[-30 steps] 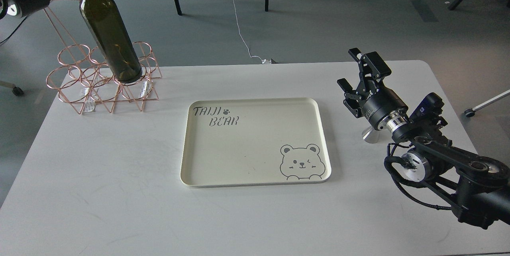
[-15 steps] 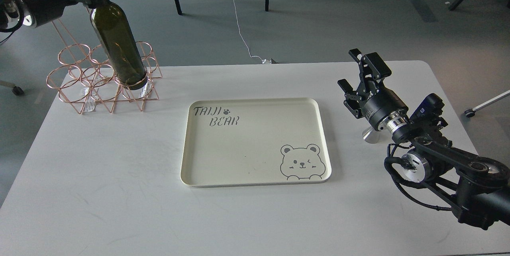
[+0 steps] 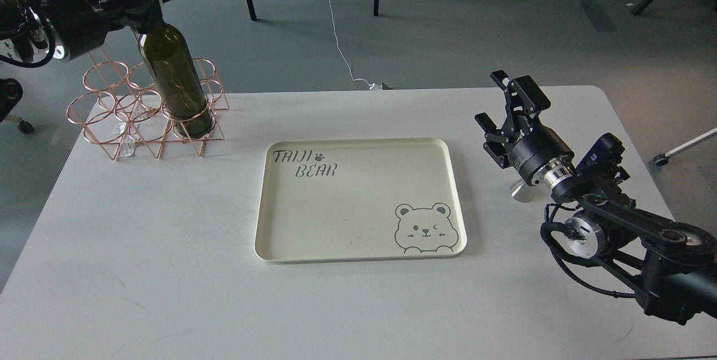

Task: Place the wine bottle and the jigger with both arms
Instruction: 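Lower the bottle upright into a slot of the copper rack, then hold the bottle in the rack with the left gripper, then open the left gripper and withdraw it from the bottle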

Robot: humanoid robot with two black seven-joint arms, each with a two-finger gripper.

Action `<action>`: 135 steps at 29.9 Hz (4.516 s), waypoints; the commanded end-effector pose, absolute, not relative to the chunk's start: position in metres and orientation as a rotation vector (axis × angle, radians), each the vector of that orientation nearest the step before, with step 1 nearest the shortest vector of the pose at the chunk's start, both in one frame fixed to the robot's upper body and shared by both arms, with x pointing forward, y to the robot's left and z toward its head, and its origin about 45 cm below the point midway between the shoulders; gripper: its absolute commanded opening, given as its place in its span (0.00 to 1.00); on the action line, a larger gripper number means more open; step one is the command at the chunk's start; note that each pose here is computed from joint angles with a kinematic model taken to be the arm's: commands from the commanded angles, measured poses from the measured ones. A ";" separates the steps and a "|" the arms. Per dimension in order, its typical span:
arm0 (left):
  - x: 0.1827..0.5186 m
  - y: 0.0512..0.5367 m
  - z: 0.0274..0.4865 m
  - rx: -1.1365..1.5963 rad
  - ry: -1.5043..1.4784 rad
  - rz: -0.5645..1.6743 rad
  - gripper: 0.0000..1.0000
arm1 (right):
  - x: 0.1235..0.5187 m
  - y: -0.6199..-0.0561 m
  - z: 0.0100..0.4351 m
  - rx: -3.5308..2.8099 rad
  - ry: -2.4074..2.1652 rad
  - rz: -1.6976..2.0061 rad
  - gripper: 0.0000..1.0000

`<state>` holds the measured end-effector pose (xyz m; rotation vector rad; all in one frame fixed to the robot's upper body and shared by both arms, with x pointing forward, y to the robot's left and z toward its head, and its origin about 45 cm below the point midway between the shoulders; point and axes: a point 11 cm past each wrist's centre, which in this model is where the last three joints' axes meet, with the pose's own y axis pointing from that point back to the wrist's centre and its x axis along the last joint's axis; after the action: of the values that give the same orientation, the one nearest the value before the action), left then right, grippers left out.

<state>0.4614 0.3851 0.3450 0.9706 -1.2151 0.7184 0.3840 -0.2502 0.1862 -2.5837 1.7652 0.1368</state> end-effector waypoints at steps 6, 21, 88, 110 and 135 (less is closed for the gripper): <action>0.460 0.385 0.332 0.970 -1.190 0.718 0.21 | 0.384 -0.250 0.186 -2.584 1.765 0.137 0.99; 0.462 0.381 0.323 0.965 -1.167 0.719 0.30 | 0.383 -0.251 0.185 -2.579 1.770 0.143 0.99; 0.465 0.406 0.316 1.028 -1.093 0.756 0.24 | 0.380 -0.252 0.180 -2.593 1.772 0.140 0.99; 0.470 0.401 0.333 0.999 -1.123 0.776 0.86 | 0.380 -0.252 0.181 -2.591 1.773 0.139 0.99; 0.414 0.266 0.428 -0.165 -0.545 0.829 0.98 | 0.394 -0.255 0.206 -2.464 1.775 0.128 0.99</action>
<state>0.4262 0.2768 0.4549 -0.1107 -0.6641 0.8495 0.3941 -0.2561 0.2060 -2.4662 1.7779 0.1248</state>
